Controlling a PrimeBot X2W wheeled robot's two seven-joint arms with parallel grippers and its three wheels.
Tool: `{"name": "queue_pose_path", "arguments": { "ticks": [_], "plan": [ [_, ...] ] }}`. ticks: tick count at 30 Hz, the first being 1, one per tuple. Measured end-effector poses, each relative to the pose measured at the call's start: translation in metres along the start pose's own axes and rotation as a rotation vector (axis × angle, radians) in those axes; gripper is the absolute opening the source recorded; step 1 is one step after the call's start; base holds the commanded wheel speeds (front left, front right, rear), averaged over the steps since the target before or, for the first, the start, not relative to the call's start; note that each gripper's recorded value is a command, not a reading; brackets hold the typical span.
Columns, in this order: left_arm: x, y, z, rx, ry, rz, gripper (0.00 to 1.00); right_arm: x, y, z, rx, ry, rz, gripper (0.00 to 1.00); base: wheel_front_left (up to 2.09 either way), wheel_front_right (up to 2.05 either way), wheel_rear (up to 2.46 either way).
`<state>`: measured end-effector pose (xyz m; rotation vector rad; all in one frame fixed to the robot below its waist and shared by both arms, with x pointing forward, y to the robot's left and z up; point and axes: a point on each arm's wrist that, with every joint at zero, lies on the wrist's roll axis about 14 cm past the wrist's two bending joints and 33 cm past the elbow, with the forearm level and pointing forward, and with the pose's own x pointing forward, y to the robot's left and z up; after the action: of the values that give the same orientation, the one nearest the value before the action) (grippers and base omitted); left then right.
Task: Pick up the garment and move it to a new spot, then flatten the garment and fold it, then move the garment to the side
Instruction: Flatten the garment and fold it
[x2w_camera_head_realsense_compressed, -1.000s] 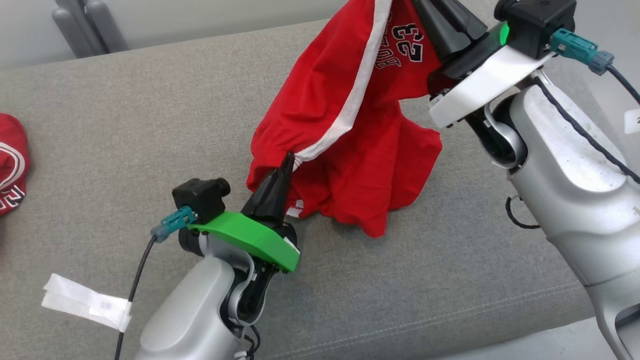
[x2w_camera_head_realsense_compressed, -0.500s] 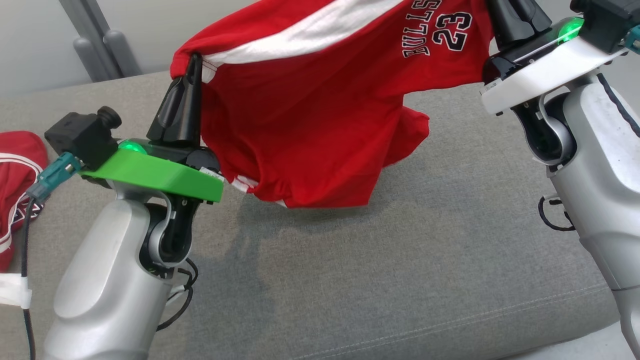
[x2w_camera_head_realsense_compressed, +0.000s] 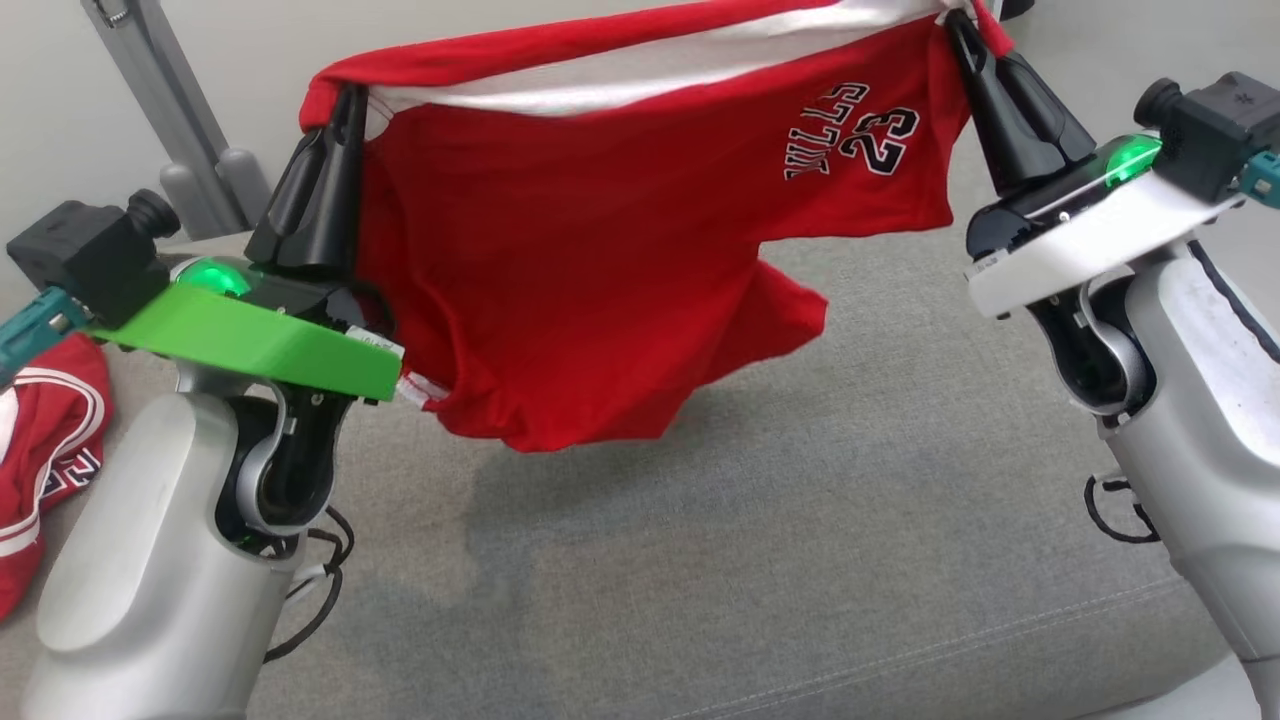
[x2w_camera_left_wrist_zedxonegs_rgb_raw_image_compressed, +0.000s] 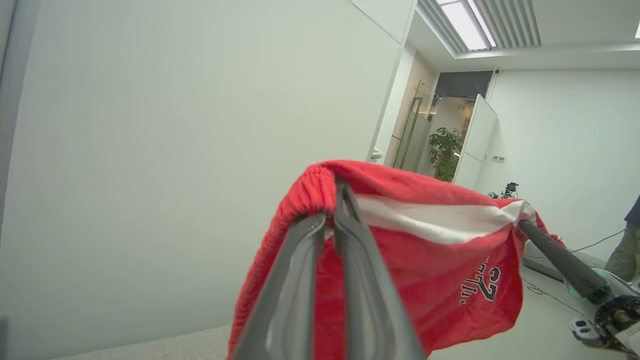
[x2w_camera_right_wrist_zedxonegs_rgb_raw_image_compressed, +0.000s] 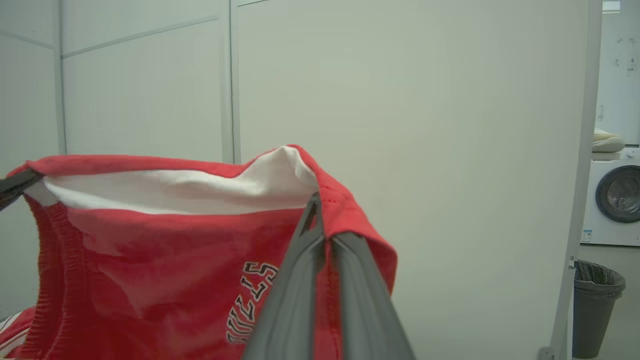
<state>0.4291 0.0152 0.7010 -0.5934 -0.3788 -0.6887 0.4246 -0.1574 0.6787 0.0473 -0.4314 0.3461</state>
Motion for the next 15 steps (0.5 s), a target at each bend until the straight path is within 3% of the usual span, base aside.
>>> {"name": "queue_pose_path", "arguments": {
  "ticks": [6,11,15],
  "plan": [
    [-0.009,-0.04,0.04,-0.009,-0.112,-0.106,0.0,-0.023,0.01,0.034,-0.035,-0.084,0.037,0.0,0.0,0.0,0.0],
    [-0.02,-0.063,0.054,-0.014,-0.123,-0.157,0.0,-0.04,0.005,0.07,-0.084,-0.178,-0.002,0.0,0.0,0.0,0.0],
    [-0.031,-0.067,0.031,-0.089,-0.027,-0.131,0.0,-0.061,-0.009,0.053,-0.045,-0.1,-0.077,0.0,0.0,0.0,0.0]
  ]
}}
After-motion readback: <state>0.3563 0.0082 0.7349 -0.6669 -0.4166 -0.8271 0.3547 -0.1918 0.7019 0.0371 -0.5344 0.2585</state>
